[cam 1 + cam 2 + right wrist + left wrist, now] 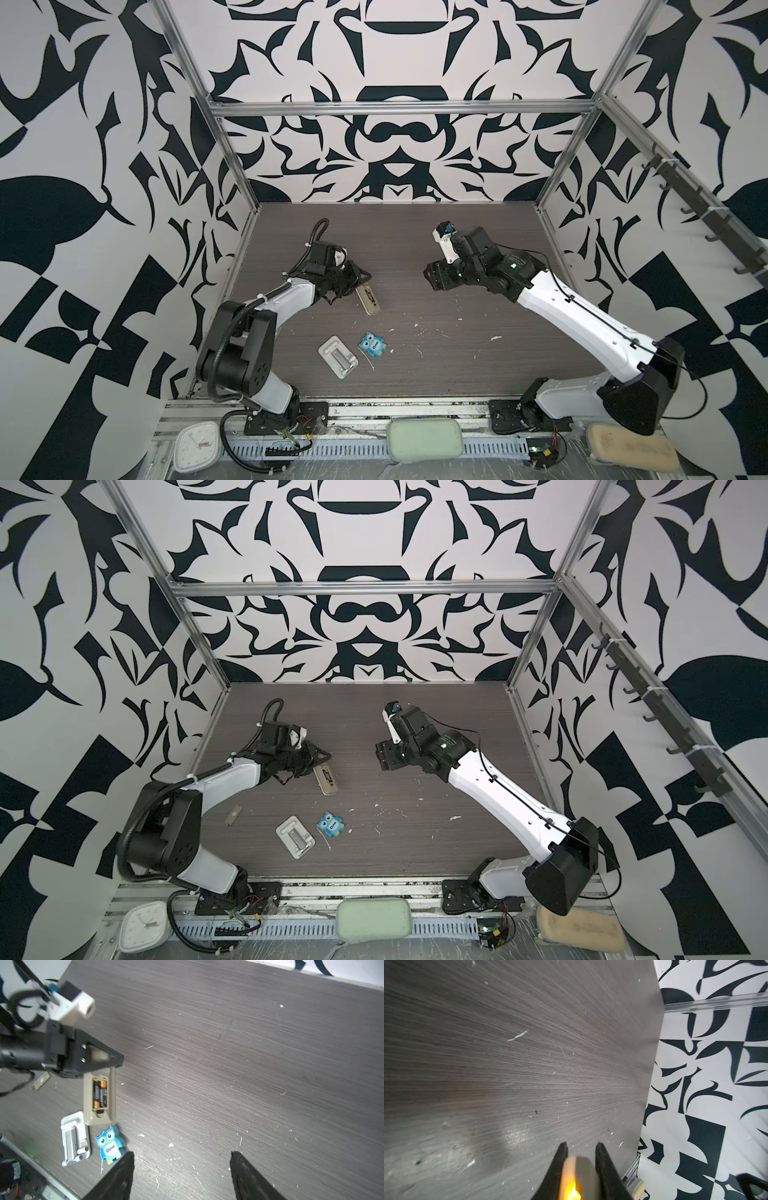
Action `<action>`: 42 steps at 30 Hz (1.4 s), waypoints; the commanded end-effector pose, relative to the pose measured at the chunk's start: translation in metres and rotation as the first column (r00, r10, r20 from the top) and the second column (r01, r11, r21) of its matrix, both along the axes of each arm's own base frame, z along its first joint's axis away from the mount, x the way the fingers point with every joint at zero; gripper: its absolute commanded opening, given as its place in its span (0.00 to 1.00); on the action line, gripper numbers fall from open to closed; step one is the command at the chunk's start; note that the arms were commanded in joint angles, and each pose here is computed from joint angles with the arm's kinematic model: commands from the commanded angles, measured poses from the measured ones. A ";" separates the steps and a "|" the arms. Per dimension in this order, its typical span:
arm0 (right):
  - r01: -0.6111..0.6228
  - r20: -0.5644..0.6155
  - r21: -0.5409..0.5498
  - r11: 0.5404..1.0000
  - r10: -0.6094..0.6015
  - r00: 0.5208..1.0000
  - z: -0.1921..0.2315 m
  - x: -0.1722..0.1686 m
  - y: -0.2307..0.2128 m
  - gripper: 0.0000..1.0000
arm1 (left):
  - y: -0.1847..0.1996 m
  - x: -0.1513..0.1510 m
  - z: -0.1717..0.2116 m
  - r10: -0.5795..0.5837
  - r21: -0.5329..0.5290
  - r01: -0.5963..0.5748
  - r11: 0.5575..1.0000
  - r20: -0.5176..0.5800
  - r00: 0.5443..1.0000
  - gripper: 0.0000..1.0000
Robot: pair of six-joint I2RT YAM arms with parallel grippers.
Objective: Load the batteries into the remote control
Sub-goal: 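Set the beige remote on the table and open the left gripper, then move the open left gripper over the beige battery cover on the table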
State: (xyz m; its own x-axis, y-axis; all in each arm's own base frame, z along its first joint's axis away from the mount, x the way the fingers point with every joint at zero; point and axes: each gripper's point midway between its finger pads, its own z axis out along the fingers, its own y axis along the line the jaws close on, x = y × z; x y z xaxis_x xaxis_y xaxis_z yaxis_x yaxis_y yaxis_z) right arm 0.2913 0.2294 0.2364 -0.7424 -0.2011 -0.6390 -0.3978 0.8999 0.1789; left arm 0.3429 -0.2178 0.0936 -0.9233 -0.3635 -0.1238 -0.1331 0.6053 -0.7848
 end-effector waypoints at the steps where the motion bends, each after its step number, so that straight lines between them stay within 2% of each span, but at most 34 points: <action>1: 0.114 -0.014 0.018 0.993 -0.114 0.993 -0.004 0.004 -0.010 0.76 | -0.030 0.012 0.007 -0.070 -0.055 0.073 0.996 0.048 0.996 0.00; 4: 0.141 -0.017 0.002 0.990 -0.141 0.990 -0.016 0.002 -0.017 0.75 | -0.053 0.012 -0.007 -0.121 -0.051 0.122 0.991 0.019 0.992 0.00; 9: 0.158 -0.010 -0.022 0.987 -0.159 0.987 -0.027 -0.002 -0.027 0.75 | -0.071 0.024 -0.028 -0.114 -0.070 0.112 0.991 -0.017 0.993 0.00; 17: 0.118 0.029 -0.037 0.992 -0.117 0.993 -0.036 -0.008 -0.032 0.76 | -0.098 0.030 -0.047 -0.137 -0.058 0.135 0.989 -0.036 0.990 0.00; 24: 0.069 0.045 -0.034 0.997 -0.068 0.997 -0.041 -0.009 -0.027 0.76 | -0.106 0.025 -0.064 -0.133 -0.020 0.132 0.991 -0.037 0.990 0.06; 29: 0.041 0.066 -0.038 0.998 -0.038 0.997 -0.040 -0.008 -0.024 0.76 | -0.096 0.015 -0.078 -0.107 0.032 0.110 0.993 -0.079 0.991 0.24; 36: 0.028 0.133 -0.063 0.998 -0.019 0.991 -0.032 -0.002 -0.027 0.76 | -0.077 0.005 -0.085 -0.086 0.133 0.100 0.986 -0.103 0.991 0.59; 39: 0.021 0.160 -0.064 0.998 -0.010 0.987 -0.022 0.002 -0.026 0.76 | -0.071 0.002 -0.080 -0.083 0.164 0.099 0.981 -0.103 0.991 0.70; 42: 0.003 0.187 -0.070 0.998 0.010 0.982 -0.012 0.005 -0.023 0.76 | -0.059 0.002 -0.069 -0.076 0.220 0.093 0.971 -0.088 0.993 0.87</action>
